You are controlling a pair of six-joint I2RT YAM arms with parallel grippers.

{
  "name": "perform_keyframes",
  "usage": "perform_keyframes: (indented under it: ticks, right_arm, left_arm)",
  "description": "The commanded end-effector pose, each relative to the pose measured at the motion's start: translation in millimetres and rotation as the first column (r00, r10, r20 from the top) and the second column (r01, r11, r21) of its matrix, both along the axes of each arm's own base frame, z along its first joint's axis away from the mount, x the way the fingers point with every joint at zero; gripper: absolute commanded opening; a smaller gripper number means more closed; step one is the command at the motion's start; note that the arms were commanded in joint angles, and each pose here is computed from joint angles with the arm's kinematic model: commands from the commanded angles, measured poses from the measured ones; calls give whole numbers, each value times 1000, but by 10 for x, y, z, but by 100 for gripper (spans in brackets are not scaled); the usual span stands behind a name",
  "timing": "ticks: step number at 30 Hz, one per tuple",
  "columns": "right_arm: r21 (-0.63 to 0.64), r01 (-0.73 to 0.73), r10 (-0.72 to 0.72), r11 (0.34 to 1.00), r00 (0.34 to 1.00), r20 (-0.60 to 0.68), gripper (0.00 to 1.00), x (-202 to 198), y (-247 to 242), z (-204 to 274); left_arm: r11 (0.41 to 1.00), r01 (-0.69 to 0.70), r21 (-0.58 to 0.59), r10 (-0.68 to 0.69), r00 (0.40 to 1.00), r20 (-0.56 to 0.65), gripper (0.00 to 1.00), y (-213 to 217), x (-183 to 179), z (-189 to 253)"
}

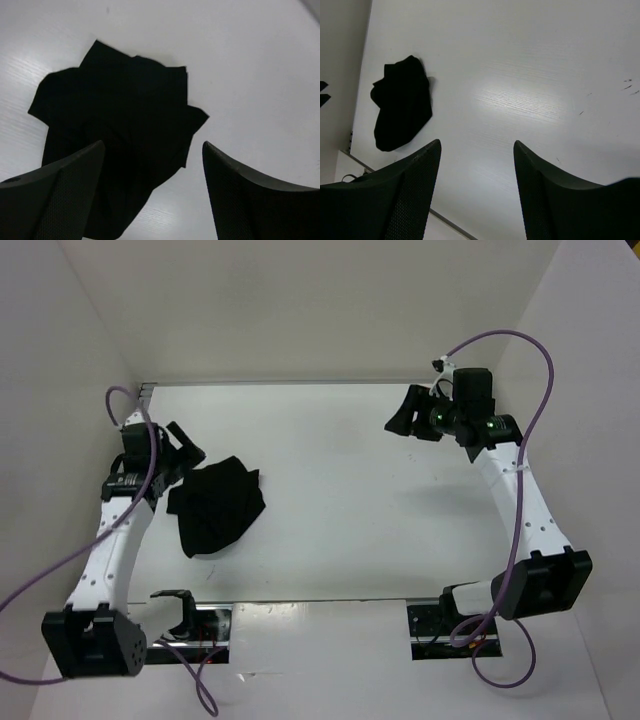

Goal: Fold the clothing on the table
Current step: Grab the skirt from the pile

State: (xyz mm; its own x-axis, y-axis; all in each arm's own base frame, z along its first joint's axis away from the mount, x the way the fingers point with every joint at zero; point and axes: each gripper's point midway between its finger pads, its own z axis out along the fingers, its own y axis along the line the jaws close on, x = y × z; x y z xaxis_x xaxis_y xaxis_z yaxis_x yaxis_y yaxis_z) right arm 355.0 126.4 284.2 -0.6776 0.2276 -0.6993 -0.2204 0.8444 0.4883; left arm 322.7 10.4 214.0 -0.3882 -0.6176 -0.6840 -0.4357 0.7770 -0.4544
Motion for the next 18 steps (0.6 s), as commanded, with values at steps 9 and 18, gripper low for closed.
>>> perform_keyframes:
  ticks: [9, 18]
  right_arm:
    - [-11, 26, -26, 1000, 998, 50, 65, -163, -85, 49]
    - [-11, 49, -48, 999, 998, 37, 65, -159, -130, 30]
  left_arm:
    - [987, 134, -86, -157, 888, -431, 51, -255, 9, -1261]
    - [992, 113, -58, -126, 834, -538, 58, -225, 24, -1670]
